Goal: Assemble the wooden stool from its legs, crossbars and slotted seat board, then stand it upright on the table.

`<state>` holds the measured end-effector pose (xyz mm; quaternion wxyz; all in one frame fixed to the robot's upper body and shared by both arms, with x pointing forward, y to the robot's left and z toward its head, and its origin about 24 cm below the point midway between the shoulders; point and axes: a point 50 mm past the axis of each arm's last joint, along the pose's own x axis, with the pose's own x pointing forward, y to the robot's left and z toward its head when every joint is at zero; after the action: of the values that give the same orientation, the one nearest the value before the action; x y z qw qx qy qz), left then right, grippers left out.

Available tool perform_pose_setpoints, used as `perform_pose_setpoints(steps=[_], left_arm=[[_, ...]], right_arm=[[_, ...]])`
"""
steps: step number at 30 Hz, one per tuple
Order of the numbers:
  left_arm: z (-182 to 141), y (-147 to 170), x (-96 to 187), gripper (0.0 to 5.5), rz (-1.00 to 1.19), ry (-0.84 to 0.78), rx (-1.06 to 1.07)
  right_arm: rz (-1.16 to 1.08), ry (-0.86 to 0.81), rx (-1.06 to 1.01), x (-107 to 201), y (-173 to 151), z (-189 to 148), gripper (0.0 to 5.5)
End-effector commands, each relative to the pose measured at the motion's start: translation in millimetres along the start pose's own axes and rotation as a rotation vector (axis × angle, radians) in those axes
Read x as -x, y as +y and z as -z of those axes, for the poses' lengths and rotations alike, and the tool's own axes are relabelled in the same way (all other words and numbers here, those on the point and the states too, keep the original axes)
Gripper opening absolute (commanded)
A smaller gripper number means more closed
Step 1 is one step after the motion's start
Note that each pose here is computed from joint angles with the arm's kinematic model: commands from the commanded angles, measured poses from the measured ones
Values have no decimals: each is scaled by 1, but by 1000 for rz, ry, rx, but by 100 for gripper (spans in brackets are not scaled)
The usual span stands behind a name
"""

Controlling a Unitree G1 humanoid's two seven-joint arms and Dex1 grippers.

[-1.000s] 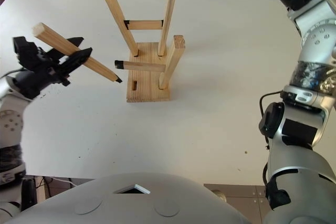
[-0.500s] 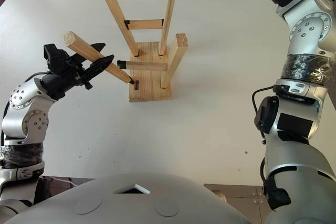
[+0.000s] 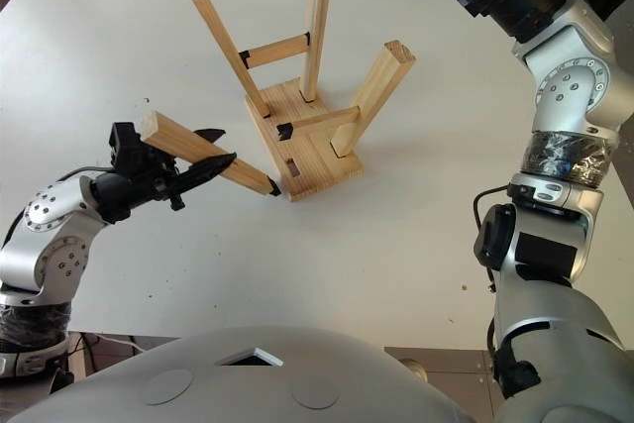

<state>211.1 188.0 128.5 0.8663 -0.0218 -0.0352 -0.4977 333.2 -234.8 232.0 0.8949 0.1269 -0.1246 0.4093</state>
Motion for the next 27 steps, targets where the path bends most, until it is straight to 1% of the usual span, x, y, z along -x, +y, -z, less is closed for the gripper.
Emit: perform_pose_setpoints(steps=[1, 4, 6, 14, 20, 27], left_arm=[[-21, 1, -13, 205, -10, -61, -86], [-29, -2, -21, 205, -9, -104, -107], [-26, -2, -24, 205, -13, -107, -106], [6, -4, -28, 205, -61, -59, -51], [21, -11, -27, 205, -53, -18, -23], [21, -16, -20, 205, -16, 35, -29]], right_arm=[[7, 0, -3, 1, 2, 0, 358], [2, 4, -6, 1, 2, 0, 358], [1, 8, -7, 0, 2, 0, 358], [-41, 29, -11, -11, 2, -2, 358], [-49, 43, -18, -12, 2, 0, 358], [-25, 42, -28, -4, 4, 7, 358]])
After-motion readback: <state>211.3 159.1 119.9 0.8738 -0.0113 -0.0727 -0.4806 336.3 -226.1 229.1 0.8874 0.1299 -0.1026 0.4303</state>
